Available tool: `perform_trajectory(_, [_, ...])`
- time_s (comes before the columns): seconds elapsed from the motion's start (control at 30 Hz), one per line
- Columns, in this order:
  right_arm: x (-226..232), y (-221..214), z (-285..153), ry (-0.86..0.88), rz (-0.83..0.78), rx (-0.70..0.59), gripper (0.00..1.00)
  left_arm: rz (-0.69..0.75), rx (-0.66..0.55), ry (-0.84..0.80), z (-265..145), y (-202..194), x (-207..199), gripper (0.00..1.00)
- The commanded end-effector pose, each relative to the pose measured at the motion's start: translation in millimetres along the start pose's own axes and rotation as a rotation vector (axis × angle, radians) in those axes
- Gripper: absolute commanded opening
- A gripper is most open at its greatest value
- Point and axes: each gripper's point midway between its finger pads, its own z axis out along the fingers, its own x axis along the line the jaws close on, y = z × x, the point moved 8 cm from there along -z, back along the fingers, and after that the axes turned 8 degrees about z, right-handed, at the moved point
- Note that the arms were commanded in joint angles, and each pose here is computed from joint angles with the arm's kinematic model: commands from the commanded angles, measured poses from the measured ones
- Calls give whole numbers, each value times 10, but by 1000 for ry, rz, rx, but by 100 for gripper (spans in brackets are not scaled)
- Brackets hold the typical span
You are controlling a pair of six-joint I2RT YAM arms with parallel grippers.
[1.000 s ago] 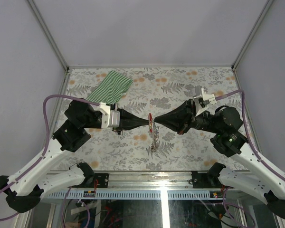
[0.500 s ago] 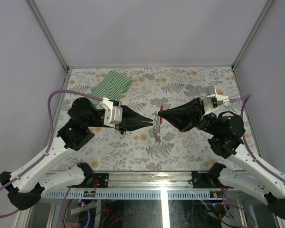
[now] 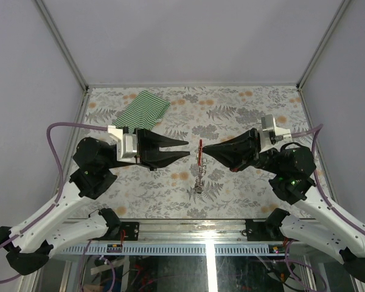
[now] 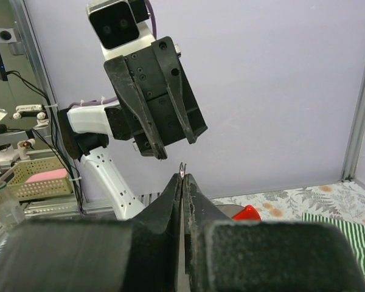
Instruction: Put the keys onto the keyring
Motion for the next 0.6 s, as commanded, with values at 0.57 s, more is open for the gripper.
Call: perform_trajectory(0.57, [154, 296, 37, 73, -136, -56, 0, -117, -138, -35, 193, -68, -32, 32])
